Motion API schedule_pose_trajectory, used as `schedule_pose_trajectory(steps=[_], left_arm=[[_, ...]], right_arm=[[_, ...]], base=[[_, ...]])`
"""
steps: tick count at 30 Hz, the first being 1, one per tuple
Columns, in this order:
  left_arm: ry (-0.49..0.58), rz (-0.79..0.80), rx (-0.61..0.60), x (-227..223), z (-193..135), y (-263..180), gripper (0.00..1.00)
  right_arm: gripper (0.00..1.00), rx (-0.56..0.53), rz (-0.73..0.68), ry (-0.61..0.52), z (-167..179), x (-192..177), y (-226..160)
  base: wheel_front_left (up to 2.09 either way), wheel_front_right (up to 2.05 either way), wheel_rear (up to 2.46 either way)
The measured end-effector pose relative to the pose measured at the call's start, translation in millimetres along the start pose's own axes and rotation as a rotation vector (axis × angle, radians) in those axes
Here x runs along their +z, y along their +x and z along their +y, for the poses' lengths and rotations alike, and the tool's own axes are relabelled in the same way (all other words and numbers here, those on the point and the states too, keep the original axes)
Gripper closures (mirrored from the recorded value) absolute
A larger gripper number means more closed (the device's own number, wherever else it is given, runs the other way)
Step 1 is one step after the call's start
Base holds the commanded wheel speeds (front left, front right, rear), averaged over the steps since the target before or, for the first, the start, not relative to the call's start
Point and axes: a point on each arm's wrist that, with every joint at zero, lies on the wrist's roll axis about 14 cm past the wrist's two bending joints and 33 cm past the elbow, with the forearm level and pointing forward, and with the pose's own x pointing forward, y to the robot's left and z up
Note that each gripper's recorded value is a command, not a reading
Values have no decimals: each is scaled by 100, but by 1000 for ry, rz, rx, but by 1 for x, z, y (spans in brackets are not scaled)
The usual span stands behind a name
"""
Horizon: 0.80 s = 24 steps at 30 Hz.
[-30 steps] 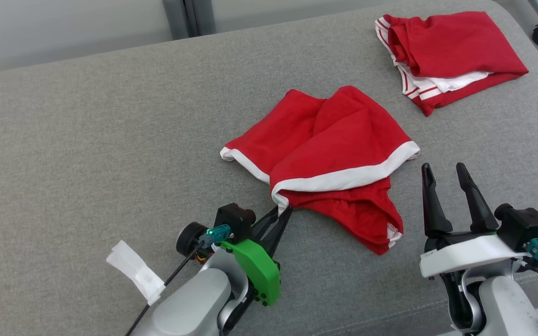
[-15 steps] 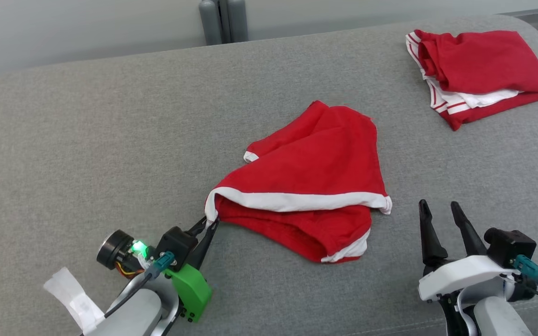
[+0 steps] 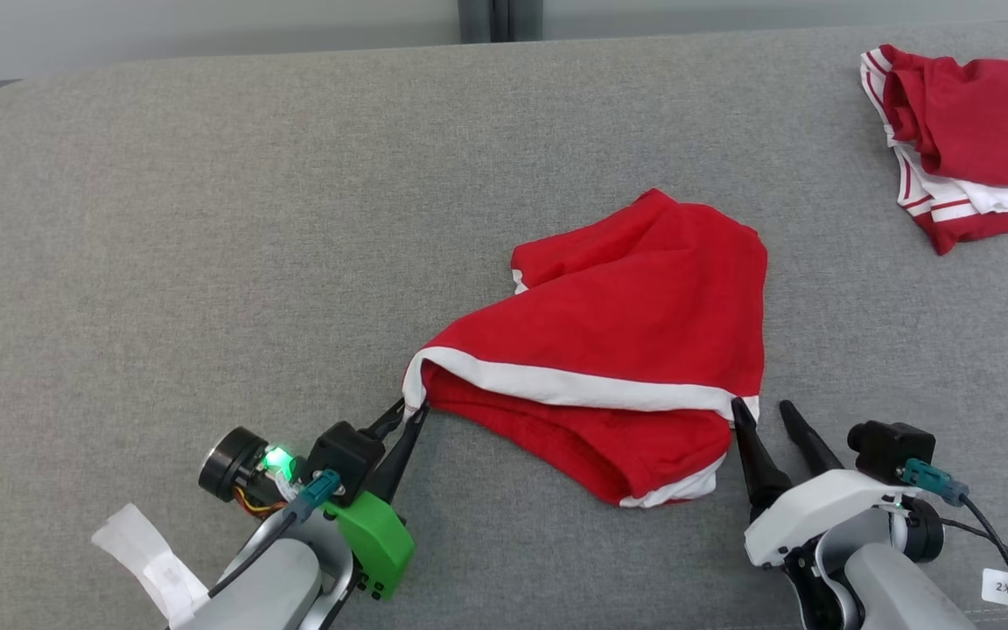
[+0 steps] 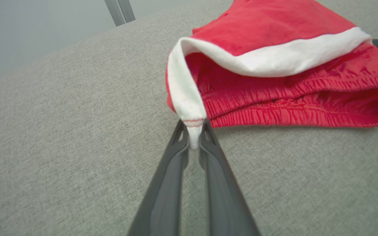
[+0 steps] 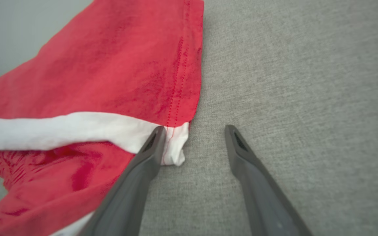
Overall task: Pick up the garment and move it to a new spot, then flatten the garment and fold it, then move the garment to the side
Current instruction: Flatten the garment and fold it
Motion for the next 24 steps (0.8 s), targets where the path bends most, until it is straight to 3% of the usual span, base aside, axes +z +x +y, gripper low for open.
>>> schedule_pose_trajectory(steps=[2,6,11,18,24], left_arm=[[1,2,5,-1,1,0,100],[12,-8,10,2,4,-1,100],[99,-26,7,11,15,-2,100],[421,-94,-25,73,63,22,100],[758,-234,-25,190,102,63,100]], right_arm=[[100,29,24,-10,6,-5,3],[100,68,20,-19,16,-1,6],[100,63,-124,-66,3,52,7],[100,111,-461,-76,11,183,18],[100,201,-650,-101,38,300,47]], base=[[0,0,0],[0,0,0],[0,0,0],[0,0,0],[0,0,0]])
